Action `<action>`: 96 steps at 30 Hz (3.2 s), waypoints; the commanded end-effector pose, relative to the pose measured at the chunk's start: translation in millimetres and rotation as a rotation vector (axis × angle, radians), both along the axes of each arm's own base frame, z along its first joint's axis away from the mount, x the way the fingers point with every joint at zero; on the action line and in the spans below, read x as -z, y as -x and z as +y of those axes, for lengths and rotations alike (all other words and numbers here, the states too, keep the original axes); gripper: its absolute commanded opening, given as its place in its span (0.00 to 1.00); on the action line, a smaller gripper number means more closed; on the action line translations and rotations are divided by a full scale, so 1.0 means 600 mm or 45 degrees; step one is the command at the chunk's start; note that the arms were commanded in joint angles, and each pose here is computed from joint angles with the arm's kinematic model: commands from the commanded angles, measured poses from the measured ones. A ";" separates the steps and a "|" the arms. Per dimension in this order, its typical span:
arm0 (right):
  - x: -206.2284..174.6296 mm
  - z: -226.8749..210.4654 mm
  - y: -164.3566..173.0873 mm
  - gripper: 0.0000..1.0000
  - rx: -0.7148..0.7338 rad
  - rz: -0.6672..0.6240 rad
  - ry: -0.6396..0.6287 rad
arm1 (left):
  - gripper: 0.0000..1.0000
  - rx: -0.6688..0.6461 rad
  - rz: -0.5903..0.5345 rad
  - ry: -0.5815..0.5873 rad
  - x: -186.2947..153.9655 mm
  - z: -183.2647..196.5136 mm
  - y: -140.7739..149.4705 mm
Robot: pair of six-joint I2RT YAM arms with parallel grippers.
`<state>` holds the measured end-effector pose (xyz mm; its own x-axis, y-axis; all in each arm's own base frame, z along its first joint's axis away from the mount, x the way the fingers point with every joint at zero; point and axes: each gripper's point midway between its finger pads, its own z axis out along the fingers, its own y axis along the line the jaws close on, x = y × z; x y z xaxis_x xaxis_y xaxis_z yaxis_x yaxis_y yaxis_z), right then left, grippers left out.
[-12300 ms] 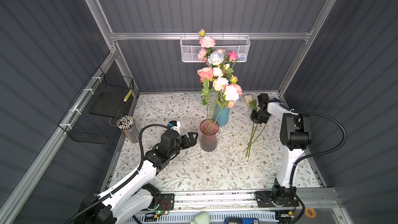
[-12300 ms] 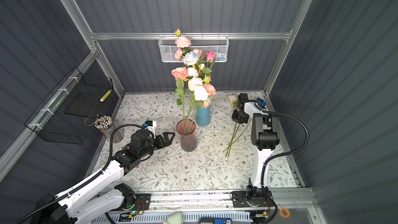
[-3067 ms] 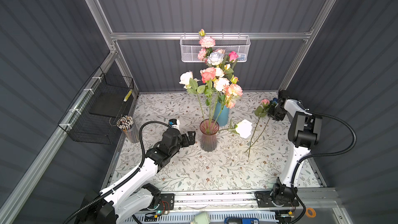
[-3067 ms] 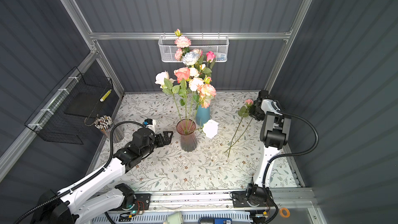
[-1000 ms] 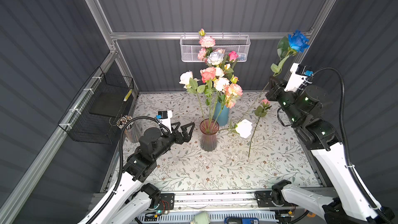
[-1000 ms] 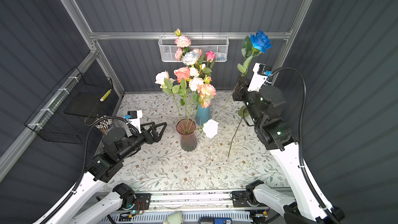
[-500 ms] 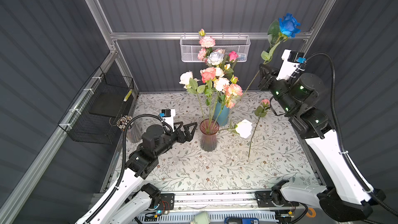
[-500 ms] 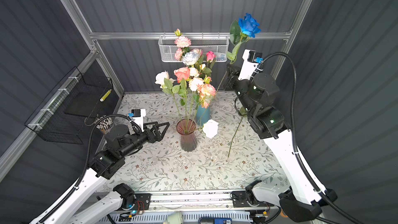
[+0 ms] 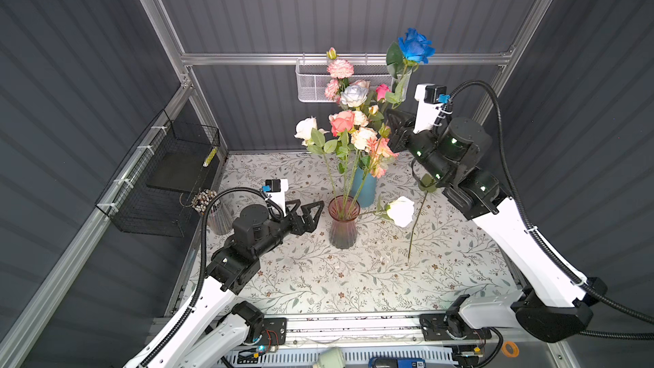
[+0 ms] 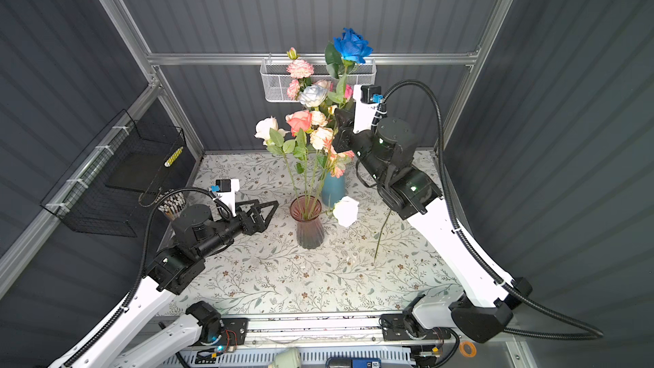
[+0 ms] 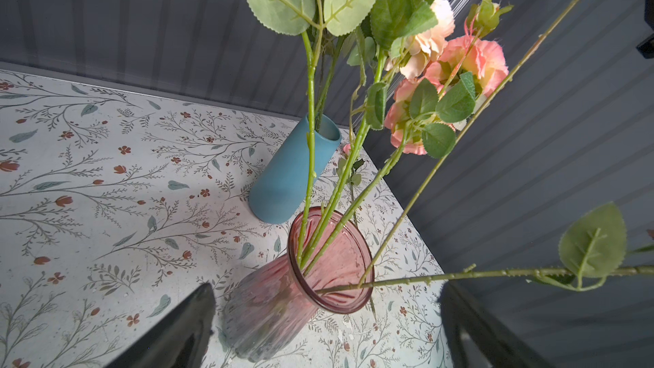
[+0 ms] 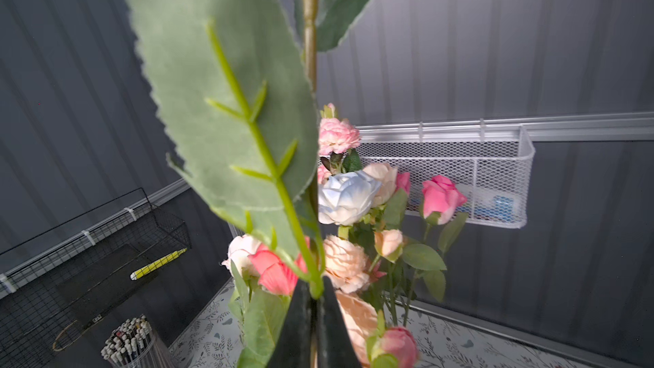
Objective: Arrange flowers in a vase
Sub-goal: Place the flower in the vase, then pick up the flower from the top-right of the table.
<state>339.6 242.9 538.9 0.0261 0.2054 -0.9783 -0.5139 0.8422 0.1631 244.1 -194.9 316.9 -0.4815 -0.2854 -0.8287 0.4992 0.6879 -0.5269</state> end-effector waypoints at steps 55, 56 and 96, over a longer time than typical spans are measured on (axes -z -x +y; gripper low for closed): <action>0.234 0.106 0.072 0.49 -0.224 0.246 0.478 | 0.99 -0.027 0.025 -0.019 0.030 -0.006 -0.020; 0.240 0.103 0.075 0.50 -0.228 0.257 0.499 | 0.99 -0.030 0.027 -0.019 0.032 -0.005 -0.020; 0.171 -0.066 0.178 0.48 -0.084 0.182 0.327 | 0.99 -0.070 0.007 -0.035 0.041 -0.004 -0.036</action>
<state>228.8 211.8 446.8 -0.1070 -0.0257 -0.9939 -0.5987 0.7998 0.0438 263.2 -199.2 286.0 -0.5039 -0.2875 -0.8145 0.4461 0.7208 -0.5305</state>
